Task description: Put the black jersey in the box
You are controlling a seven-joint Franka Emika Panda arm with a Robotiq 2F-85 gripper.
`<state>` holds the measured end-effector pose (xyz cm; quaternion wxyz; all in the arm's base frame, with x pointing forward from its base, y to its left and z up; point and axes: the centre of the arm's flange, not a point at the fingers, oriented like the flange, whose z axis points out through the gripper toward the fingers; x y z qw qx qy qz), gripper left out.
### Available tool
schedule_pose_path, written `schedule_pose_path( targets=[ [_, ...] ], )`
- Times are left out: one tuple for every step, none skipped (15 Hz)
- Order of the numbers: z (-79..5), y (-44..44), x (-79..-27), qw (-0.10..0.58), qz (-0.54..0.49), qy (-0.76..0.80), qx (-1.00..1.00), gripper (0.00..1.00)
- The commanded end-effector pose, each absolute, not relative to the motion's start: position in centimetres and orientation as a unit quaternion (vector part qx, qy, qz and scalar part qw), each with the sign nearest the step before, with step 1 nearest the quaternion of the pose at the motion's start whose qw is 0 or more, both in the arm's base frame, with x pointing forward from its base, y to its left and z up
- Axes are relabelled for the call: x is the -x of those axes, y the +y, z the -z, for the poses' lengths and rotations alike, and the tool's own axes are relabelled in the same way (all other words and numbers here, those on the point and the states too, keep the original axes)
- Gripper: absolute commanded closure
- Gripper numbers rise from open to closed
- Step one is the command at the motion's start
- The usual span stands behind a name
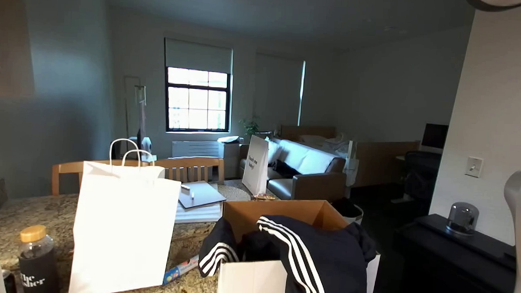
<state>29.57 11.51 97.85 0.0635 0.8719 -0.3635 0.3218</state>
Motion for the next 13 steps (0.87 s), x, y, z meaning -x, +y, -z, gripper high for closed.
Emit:
schedule_pose_path(
  targets=[
    [-97.8, 11.6, -29.6, 0.064, -0.321, -0.363, -0.872, 0.77],
    [-97.7, 11.7, -29.8, 0.065, -0.321, -0.363, -0.872, 0.69],
    [-97.6, 11.9, -30.0, 0.067, -0.32, -0.362, -0.873, 0.63],
    [-97.4, 12.1, -30.3, 0.07, -0.319, -0.362, -0.873, 0.58],
    [-97.5, 11.9, -30.2, 0.068, -0.321, -0.364, -0.871, 0.57],
    [-97.9, 11.4, -29.6, 0.06, -0.325, -0.367, -0.869, 0.57],
    [-98.4, 10.8, -28.9, 0.054, -0.328, -0.369, -0.868, 0.57],
    [-98.7, 10.2, -28.2, 0.048, -0.331, -0.371, -0.866, 0.57],
    [-99.0, 9.8, -27.8, 0.045, -0.331, -0.372, -0.866, 0.57],
    [-98.9, 9.8, -27.8, 0.046, -0.331, -0.371, -0.866, 0.57],
    [-98.8, 10.0, -28.0, 0.048, -0.33, -0.371, -0.867, 0.57],
    [-98.7, 10.2, -28.3, 0.051, -0.328, -0.37, -0.868, 0.57],
    [-98.4, 10.6, -28.7, 0.054, -0.327, -0.369, -0.869, 0.57]
  ],
)
